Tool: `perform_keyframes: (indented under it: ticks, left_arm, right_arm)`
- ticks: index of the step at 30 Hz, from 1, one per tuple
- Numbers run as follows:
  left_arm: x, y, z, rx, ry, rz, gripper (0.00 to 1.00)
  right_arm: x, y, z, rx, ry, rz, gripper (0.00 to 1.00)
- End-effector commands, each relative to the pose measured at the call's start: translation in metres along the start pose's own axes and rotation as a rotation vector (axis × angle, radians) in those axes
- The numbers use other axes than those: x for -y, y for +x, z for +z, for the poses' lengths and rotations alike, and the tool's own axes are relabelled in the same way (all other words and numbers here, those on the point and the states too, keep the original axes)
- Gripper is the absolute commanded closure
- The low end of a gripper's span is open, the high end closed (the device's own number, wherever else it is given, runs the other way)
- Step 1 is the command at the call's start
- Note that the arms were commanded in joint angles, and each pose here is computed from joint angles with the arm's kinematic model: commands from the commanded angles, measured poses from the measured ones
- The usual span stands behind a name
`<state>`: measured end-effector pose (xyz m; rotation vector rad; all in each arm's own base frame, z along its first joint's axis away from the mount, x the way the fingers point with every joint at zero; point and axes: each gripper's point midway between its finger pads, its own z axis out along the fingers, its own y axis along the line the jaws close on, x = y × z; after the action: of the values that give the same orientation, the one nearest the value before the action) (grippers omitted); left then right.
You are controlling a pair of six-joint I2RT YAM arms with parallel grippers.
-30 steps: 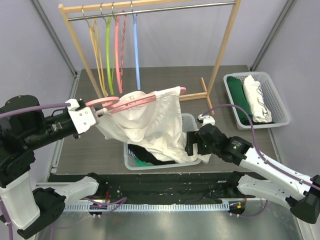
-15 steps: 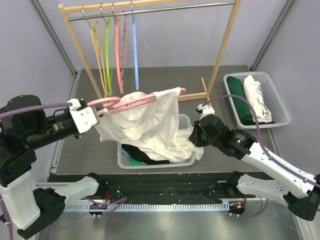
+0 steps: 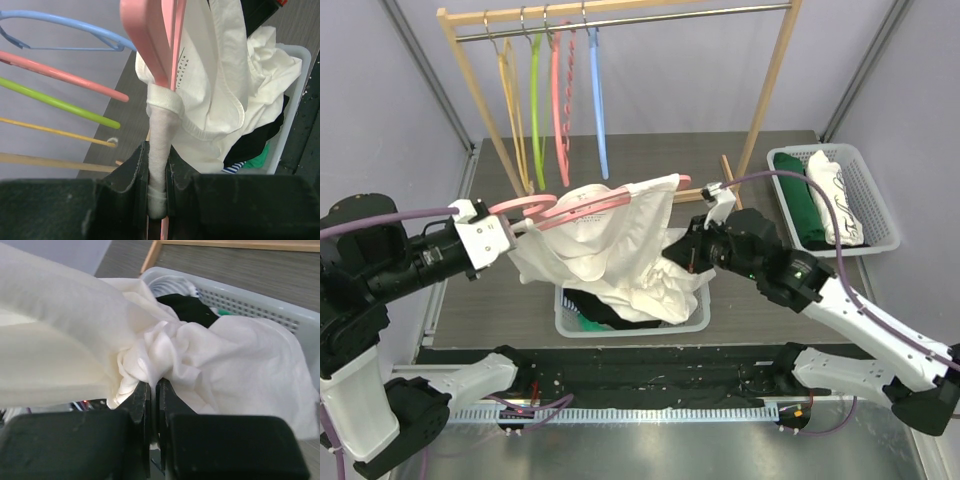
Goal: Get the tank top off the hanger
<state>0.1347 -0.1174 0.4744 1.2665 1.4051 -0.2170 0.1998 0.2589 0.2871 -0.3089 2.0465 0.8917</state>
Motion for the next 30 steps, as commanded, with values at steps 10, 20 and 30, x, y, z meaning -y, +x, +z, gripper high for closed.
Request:
perform_keyframes:
  ticks: [10, 20, 30]
  left_arm:
    - [0.007, -0.001, -0.012, 0.005, -0.002, -0.01, 0.96]
    - [0.009, 0.001, -0.013, 0.002, -0.001, -0.014, 0.96]
    - [0.012, 0.003, -0.014, -0.003, 0.009, -0.009, 0.96]
  right_arm:
    - [0.014, 0.075, 0.066, -0.112, -0.065, 0.275, 0.99]
    - [0.128, 0.169, 0.067, -0.391, 0.272, 0.575, 0.99]
    - [0.173, 0.138, 0.038, -0.282, 0.561, 0.394, 0.99]
